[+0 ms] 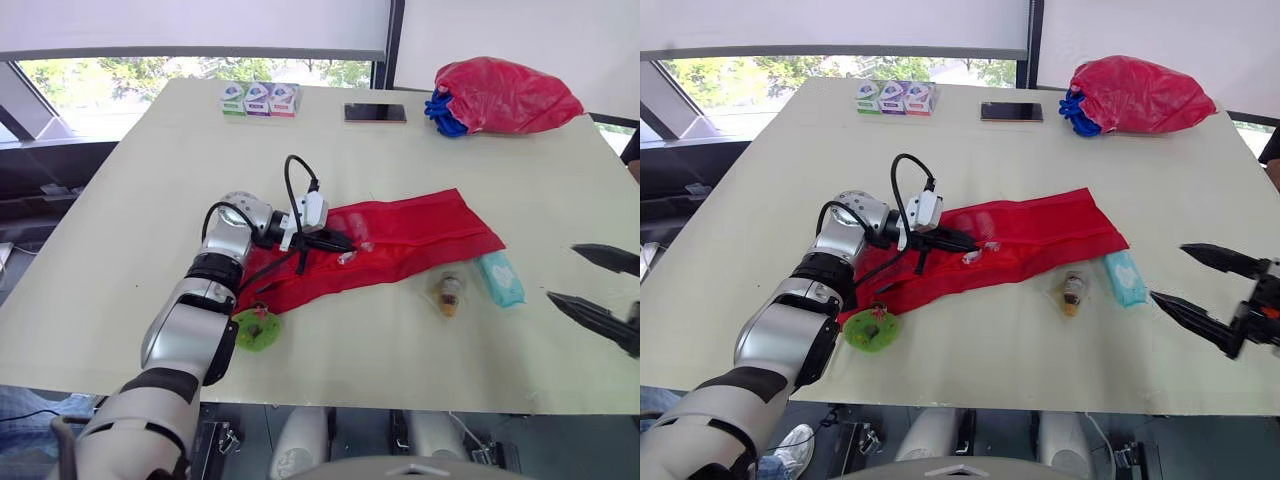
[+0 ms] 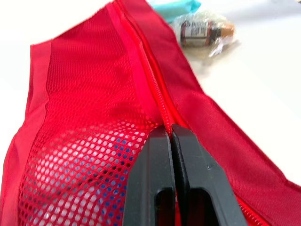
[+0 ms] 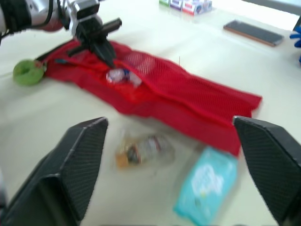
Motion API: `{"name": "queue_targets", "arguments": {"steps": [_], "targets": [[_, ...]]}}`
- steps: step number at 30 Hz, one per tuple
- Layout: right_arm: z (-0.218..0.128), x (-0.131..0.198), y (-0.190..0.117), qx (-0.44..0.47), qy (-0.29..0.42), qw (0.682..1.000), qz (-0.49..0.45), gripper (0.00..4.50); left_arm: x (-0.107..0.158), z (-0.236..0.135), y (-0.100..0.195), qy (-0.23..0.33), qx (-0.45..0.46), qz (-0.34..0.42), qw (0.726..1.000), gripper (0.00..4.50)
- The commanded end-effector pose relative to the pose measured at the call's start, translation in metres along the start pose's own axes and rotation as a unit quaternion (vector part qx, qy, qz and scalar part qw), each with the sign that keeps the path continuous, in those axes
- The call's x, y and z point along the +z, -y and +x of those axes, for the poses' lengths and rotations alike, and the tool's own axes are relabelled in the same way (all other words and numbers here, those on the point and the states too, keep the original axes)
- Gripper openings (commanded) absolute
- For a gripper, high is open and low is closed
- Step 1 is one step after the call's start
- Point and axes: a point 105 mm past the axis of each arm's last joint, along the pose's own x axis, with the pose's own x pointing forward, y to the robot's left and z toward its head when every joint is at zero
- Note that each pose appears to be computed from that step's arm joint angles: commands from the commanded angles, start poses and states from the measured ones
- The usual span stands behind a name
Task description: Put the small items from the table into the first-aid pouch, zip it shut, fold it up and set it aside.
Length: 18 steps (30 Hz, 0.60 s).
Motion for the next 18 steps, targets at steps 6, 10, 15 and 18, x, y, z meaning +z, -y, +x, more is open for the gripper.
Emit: {"name": "queue_targets", "arguments": {"steps": [6,10,15,18], "targets": [[0.001,0.006,-0.004,0.015,-0.015,1.0,-0.011,4.44,0.011,-0.001,-0.006,0.01,0.007,0.023,1.0,0.0],[0.039,-0.025,-0.027,0.009,-0.045,0.999,0.02,4.44,0.01,-0.001,-0.006,0.009,0.011,0.023,1.0,0.0],[0.076,-0.052,-0.044,-0.026,-0.062,0.997,0.047,4.44,0.013,0.0,-0.008,0.011,0.022,0.026,0.999,0.0],[0.094,-0.063,-0.047,-0.058,-0.073,0.994,0.055,4.44,0.015,0.0,-0.009,0.016,0.031,0.027,0.999,0.0]]}}
